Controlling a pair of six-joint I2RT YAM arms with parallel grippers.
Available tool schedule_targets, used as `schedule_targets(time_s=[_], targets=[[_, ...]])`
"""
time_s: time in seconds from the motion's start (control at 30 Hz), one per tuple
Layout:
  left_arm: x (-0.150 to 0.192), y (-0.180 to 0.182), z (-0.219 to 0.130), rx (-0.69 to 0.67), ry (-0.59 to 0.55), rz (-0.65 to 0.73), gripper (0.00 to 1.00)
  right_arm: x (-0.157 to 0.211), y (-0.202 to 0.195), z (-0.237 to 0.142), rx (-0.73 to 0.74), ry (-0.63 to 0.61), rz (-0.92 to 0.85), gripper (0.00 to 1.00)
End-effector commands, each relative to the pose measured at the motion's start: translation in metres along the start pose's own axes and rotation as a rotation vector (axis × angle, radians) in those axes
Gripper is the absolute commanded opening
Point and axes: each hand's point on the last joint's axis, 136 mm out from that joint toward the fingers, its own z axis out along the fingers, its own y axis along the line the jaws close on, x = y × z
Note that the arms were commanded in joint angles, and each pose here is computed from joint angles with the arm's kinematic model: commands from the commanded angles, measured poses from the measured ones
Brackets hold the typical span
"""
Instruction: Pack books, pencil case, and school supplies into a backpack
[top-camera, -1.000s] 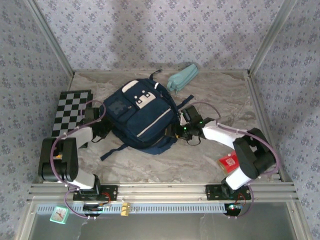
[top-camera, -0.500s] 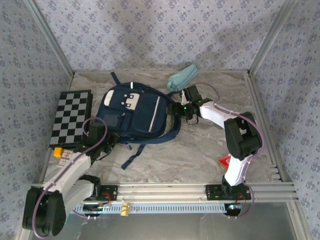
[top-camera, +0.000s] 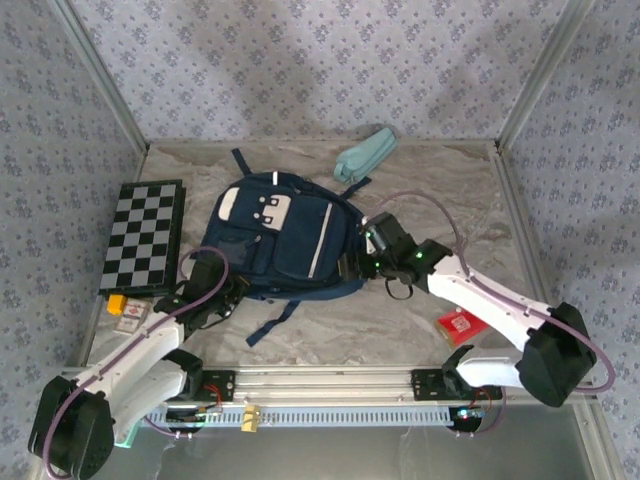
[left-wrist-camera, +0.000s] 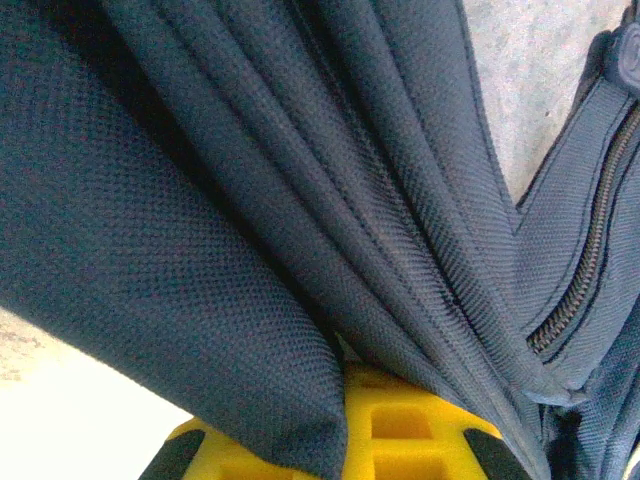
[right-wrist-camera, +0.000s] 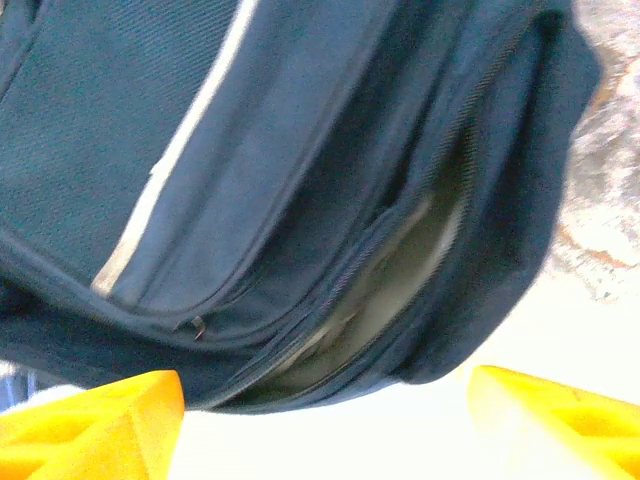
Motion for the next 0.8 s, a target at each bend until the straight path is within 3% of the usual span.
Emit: schedule_targets(time_s=[0.0,0.4,0.57,0.77], targets=[[0.01,-0.035,-0.01,0.106,0.047,-0.015,0.0,0.02,0.011,-0.005,0.057,0.028,-0.032,0.71],[0.051,-0.076,-0.009,0.153,0.087,0.032,0.0,0.06,0.123,0.039,-0.072,0.031,-0.154,0.53],[0.061,-0.086,-0.005,0.146,0.093,0.039,0.0,0.059,0.147,0.058,-0.101,0.037,-0.198,0.48],[0.067,-0.09,-0.009,0.145,0.094,0.059,0.0,0.043,0.126,0.074,-0.05,0.04,-0.207,0.47]])
